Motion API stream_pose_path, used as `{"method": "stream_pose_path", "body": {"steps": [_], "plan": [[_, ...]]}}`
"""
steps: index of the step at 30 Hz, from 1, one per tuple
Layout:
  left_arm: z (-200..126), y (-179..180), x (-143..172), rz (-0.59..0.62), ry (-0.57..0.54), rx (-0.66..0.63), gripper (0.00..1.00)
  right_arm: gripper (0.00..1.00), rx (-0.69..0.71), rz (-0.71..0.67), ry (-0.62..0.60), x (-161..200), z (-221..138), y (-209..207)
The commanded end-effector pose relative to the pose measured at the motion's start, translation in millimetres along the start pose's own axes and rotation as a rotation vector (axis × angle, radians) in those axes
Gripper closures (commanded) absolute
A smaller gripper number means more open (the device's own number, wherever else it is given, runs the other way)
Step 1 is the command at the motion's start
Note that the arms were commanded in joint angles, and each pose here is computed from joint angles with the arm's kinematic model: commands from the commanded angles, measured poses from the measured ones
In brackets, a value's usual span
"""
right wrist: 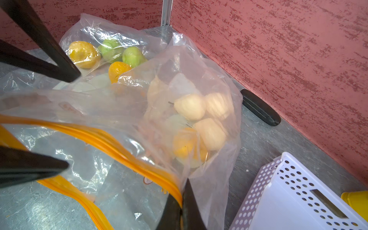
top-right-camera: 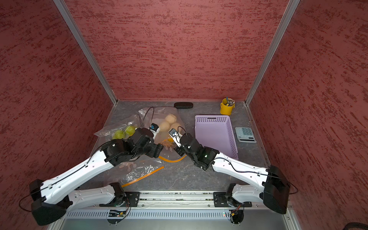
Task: Open the zip-top bag and take out the pear
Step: Open the zipper of the food storage bag at the center of the board, then adjust the zipper food storage bag at the center of the board.
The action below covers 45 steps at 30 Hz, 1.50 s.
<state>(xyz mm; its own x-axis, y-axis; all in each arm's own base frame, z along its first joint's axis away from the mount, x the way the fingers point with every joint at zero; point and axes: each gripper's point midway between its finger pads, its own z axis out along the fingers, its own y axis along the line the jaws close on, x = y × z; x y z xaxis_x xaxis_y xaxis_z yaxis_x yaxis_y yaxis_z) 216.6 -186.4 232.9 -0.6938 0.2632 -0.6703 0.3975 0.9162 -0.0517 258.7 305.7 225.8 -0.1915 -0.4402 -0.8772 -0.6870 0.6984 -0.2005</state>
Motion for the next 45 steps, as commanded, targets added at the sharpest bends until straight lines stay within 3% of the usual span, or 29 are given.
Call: {"method": "stream_pose_path", "body": {"steps": [1, 4, 9, 15, 21, 24, 28, 35, 37, 40, 41, 42, 45], "plan": [[-32.1, 17.5, 3.6, -0.175, -0.042, -0.019, 0.13, 1.00, -0.001, 0.038, -0.026, -7.1, -1.7, -2.5], [-45.1, 20.2, 19.1, -0.361, -0.036, 0.059, 0.05, 1.00, -0.001, 0.036, -0.009, -3.6, 0.8, -2.4], [-54.6, 30.4, 41.2, -0.746, -0.040, 0.233, 0.00, 1.00, -0.010, 0.037, -0.006, -3.9, 1.0, -1.0], [-18.1, 8.5, 35.0, -1.064, -0.005, 0.538, 0.00, 1.00, -0.021, 0.037, 0.007, -2.7, 3.9, 1.6], [-14.3, 9.5, 24.3, -1.093, -0.048, 0.534, 0.00, 0.99, -0.028, 0.047, 0.020, 2.9, 5.6, 3.7], [-8.8, 20.4, 31.5, -1.115, -0.059, 0.456, 0.00, 0.99, -0.031, 0.046, 0.025, 4.2, 7.7, 4.8], [-0.9, 18.1, 26.8, -1.146, -0.076, 0.502, 0.02, 0.99, -0.028, 0.044, 0.035, 8.3, 8.9, 5.1], [19.4, 16.1, 15.5, -1.149, -0.077, 0.521, 0.47, 0.99, -0.037, 0.052, 0.033, 7.6, 11.5, 7.2], [23.5, 15.5, 12.3, -1.141, -0.076, 0.523, 0.63, 0.99, -0.037, 0.052, 0.036, 8.5, 12.2, 7.5], [22.6, 14.8, 4.1, -1.116, -0.093, 0.533, 0.99, 0.99, -0.037, 0.054, 0.046, 12.1, 11.8, 7.5], [19.4, 15.9, -0.7, -1.090, -0.108, 0.531, 1.00, 0.97, -0.037, 0.058, 0.047, 13.3, 10.8, 7.5], [16.4, 16.9, -6.3, -1.066, -0.121, 0.532, 1.00, 0.92, -0.033, 0.062, 0.045, 14.1, 9.7, 6.5], [3.1, 13.1, -36.1, -0.955, -0.159, 0.566, 1.00, 0.59, -0.018, 0.099, 0.035, 10.7, 2.8, 0.7]]}}
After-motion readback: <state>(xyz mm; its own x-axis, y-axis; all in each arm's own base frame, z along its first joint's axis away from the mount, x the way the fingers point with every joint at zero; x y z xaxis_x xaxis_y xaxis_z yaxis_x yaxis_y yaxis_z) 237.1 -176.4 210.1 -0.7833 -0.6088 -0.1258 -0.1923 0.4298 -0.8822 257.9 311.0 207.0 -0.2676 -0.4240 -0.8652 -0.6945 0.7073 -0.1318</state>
